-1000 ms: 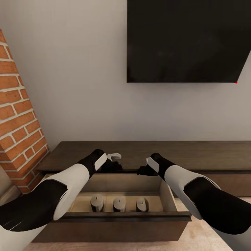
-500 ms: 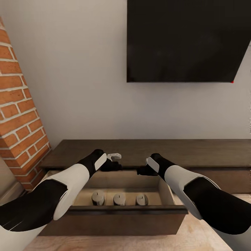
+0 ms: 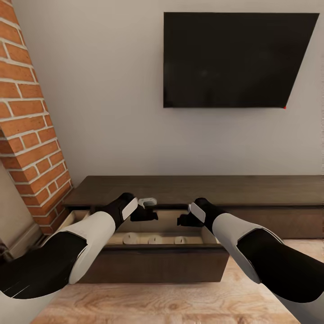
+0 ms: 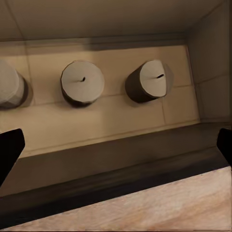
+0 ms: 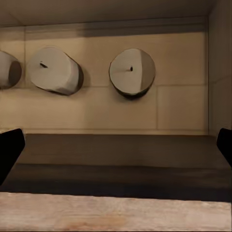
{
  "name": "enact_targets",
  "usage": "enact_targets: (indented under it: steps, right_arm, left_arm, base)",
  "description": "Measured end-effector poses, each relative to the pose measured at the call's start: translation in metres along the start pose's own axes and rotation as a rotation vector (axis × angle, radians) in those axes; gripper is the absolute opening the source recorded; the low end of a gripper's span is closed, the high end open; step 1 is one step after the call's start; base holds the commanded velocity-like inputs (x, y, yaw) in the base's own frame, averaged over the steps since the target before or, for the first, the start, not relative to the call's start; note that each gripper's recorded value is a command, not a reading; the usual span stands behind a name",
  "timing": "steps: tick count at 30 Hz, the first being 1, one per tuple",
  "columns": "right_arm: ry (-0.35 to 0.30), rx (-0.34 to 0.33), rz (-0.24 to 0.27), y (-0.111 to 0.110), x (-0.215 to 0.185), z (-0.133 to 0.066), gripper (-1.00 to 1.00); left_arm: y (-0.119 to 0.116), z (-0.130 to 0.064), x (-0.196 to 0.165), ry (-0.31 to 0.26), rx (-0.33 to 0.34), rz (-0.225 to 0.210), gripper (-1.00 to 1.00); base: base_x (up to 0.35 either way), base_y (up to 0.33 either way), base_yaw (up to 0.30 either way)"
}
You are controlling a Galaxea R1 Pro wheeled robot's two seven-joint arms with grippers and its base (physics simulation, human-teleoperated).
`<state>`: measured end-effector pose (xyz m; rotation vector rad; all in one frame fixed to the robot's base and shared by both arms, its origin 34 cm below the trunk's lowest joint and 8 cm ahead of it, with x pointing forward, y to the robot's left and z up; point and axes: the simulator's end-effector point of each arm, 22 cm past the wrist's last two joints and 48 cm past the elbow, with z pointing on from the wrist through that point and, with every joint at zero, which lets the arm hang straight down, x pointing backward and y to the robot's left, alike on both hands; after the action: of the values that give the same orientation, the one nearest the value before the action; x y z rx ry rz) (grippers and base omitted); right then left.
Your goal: Place each of the two pumpkins and all three candles from the living room inside a cabinet in the living room (use any cabinet), then make sure every cabinet is closed, and position the cauldron so it is next to a table in the living room.
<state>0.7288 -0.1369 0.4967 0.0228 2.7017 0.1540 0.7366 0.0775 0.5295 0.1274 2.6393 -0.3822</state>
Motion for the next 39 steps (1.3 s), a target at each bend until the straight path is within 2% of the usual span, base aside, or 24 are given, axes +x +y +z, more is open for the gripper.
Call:
enact_targets:
  steps: [7, 12, 20, 24, 28, 39]
  right_arm:
    - [-0.011, -0.002, -0.001, 0.001, -0.003, -0.006, 1.0]
    - [-0.012, -0.004, -0.001, 0.002, -0.004, -0.007, 1.0]
    - [-0.014, -0.004, -0.001, 0.002, -0.004, -0.008, 1.0]
    - [-0.055, -0.001, 0.008, 0.0, -0.011, -0.006, 1.0]
    - [-0.039, 0.014, 0.025, -0.009, 0.012, 0.01, 1.0]
    - [-0.029, 0.021, 0.035, -0.015, 0.024, 0.017, 1.0]
  left_arm:
    - [-0.002, -0.006, -0.005, -0.02, 0.0, 0.003, 1.0]
    - [-0.002, -0.008, -0.017, -0.075, 0.0, 0.004, 1.0]
    - [-0.002, -0.008, -0.022, -0.099, -0.001, 0.005, 1.0]
    - [0.001, -0.008, -0.034, -0.159, -0.006, 0.004, 1.0]
    - [0.009, -0.003, -0.026, -0.152, -0.023, -0.003, 1.0]
    - [0.015, 0.001, -0.02, -0.141, -0.041, 0.004, 1.0]
  base:
    - [-0.311, 0.0, 0.0]
    - [-0.283, 0.0, 0.0]
    - [-0.076, 0.058, 0.0]
    - [-0.04, 0.231, 0.0]
    - [-0.009, 0.09, 0.0]
    - [-0.001, 0.141, 0.0]
